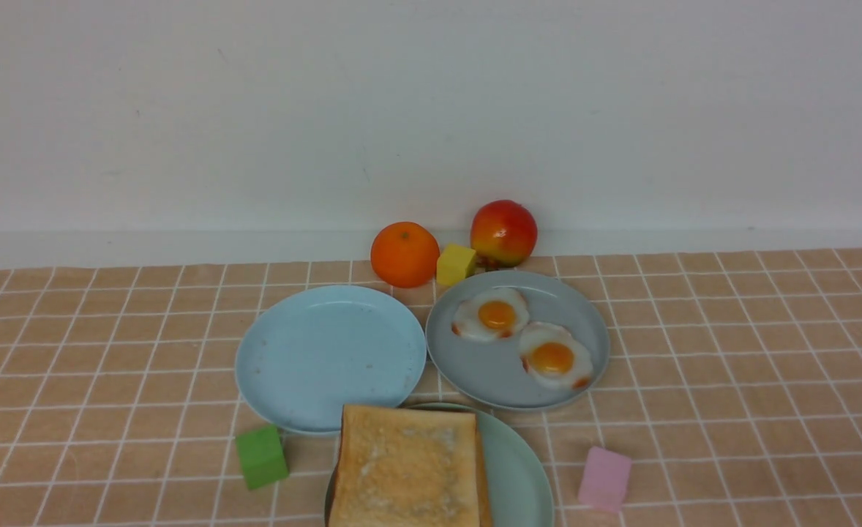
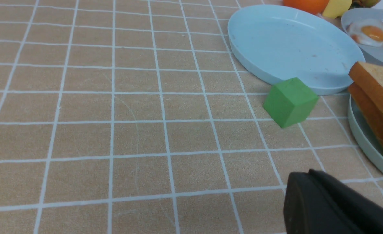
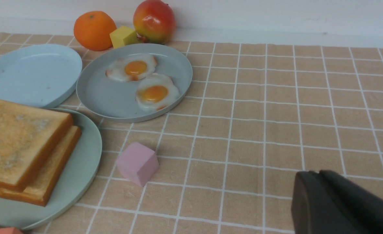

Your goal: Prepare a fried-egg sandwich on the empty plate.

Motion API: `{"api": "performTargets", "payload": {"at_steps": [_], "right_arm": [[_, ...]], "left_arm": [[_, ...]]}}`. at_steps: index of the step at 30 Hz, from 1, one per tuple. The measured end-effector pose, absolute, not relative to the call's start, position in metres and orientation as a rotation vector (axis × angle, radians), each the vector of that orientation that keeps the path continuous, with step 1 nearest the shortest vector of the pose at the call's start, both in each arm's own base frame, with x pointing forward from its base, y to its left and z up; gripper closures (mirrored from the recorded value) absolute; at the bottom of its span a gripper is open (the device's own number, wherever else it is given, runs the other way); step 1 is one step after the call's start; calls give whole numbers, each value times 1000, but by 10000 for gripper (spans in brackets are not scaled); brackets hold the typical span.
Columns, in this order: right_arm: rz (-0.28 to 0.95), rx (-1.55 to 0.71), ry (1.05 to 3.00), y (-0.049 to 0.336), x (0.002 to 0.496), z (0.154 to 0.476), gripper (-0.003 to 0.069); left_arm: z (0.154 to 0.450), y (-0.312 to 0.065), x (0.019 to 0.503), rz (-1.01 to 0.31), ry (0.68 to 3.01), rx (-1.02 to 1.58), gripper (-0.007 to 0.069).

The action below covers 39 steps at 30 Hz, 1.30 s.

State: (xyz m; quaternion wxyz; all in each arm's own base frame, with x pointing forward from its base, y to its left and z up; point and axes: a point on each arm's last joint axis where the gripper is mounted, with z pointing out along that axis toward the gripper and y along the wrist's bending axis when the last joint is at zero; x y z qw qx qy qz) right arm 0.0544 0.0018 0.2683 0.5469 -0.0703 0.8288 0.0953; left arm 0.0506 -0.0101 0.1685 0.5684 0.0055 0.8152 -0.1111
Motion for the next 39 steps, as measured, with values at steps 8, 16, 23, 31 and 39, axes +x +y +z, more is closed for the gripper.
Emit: {"api": "performTargets", "payload": {"at_steps": [8, 16, 23, 31, 39], "right_arm": [[227, -166, 1965, 2, 54, 268, 606], [226, -167, 1964, 2, 54, 268, 594], [226, -167, 1964, 2, 54, 268, 584], [226, -167, 1964, 2, 54, 268, 580], [225, -166, 1966, 2, 54, 268, 571]], "left_arm": [[169, -7, 51, -226, 1904, -38, 626], [169, -2, 52, -152, 1891, -140, 621], [169, -2, 52, -149, 1891, -139, 620], [169, -2, 52, -149, 1891, -139, 610], [169, -2, 52, -149, 1891, -139, 603]]}}
